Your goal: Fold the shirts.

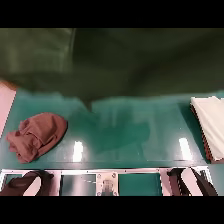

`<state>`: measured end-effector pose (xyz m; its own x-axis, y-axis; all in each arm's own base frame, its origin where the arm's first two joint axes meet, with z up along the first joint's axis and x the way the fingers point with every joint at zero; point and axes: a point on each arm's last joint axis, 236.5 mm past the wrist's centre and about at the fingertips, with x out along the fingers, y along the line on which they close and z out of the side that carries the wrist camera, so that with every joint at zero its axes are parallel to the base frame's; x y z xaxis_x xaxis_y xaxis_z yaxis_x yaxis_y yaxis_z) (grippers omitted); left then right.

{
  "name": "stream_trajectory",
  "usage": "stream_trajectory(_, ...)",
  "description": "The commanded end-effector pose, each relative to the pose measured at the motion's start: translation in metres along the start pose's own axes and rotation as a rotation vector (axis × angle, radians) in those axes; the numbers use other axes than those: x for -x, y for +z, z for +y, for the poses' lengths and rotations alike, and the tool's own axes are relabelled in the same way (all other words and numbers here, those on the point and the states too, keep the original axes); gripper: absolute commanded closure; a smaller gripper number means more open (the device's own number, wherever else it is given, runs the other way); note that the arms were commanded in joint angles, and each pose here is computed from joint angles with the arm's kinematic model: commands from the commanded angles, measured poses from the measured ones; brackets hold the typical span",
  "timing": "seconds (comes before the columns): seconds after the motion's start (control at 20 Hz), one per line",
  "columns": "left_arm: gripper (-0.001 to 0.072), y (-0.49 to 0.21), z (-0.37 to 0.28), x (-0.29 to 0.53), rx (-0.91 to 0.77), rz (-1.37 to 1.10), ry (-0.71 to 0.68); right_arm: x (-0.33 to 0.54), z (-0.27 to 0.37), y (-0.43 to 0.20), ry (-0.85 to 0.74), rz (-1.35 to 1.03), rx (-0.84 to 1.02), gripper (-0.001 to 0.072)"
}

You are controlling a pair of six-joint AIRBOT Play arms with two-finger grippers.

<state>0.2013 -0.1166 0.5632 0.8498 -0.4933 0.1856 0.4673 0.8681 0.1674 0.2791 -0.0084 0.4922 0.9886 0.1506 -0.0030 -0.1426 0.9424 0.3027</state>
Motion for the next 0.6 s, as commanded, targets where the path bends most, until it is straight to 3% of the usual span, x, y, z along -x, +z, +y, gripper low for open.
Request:
stream_trajectory(0.0,0.0680,-0.062,0.029,-0.022,0.098,0.189,0.056,-0.023,-0.037,-0.040,-0.017,0.108,-0.148,0.0696)
stream_trajectory(0.15,0.0680,-0.189,0.050,-0.082,0.320,0.464,-0.019,-0.079,-0.076,-0.136,0.036,0.305,-0.282,0.0697)
stream_trajectory(0.3,0.0680,-0.332,0.058,-0.130,0.550,0.684,-0.089,-0.138,-0.119,-0.251,-0.013,0.457,-0.395,0.0697)
stream_trajectory(0.55,0.0680,-0.537,0.070,-0.189,0.771,0.871,-0.013,-0.222,-0.207,-0.389,-0.131,0.630,-0.547,0.0697)
